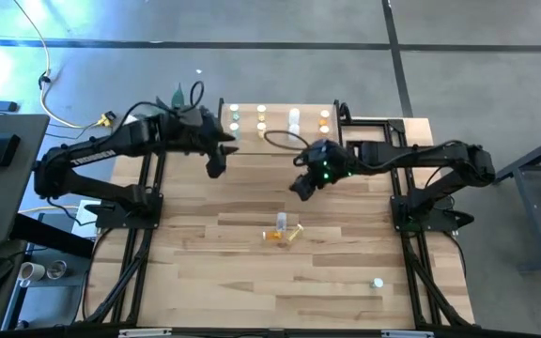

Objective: Pick and place medicine bottles onto shelf by color
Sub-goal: Put the transparent pill bottle aligned with the white pill bottle on the shelf

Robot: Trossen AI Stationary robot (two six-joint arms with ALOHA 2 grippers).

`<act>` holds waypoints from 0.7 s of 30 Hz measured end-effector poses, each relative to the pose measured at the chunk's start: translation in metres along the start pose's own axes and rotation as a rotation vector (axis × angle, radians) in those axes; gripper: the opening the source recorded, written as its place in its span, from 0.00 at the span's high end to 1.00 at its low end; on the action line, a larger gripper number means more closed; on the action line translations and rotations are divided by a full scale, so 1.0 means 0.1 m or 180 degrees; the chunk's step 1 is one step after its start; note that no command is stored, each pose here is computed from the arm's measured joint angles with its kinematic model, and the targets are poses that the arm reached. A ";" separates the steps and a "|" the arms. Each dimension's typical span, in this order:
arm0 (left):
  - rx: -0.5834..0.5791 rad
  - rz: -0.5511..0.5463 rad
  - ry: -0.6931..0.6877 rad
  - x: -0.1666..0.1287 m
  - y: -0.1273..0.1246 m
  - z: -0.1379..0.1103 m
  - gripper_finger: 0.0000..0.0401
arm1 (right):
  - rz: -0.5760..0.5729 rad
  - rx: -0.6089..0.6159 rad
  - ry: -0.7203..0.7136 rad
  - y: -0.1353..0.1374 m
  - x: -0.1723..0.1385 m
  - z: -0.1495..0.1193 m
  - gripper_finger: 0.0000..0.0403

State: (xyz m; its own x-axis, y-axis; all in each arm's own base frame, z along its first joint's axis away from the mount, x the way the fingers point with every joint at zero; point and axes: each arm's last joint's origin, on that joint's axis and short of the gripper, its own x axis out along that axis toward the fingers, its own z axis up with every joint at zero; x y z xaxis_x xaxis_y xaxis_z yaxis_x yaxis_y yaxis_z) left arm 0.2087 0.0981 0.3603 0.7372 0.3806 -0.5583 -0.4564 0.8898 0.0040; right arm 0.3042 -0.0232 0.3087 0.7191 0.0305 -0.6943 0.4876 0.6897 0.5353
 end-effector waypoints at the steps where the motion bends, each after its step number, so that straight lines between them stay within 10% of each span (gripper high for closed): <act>1: 0.0001 -0.0032 -0.0032 0.02 -0.03 -0.03 0.63 | -0.0081 0.0053 0.0065 0.01 0.00 -0.05 0.55; 21: 0.0104 -0.0332 -0.0176 0.21 -0.30 -0.18 0.63 | -0.0996 0.1121 -0.0046 0.22 0.00 -0.62 0.55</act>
State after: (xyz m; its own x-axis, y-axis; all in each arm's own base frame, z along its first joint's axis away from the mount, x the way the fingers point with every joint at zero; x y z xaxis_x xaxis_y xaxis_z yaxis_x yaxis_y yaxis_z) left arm 0.2294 0.0746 0.3335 0.8066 0.2981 -0.5105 -0.3600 0.9326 -0.0243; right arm 0.2840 0.0363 0.2909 0.5163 -0.1516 -0.8429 0.8186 0.3766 0.4336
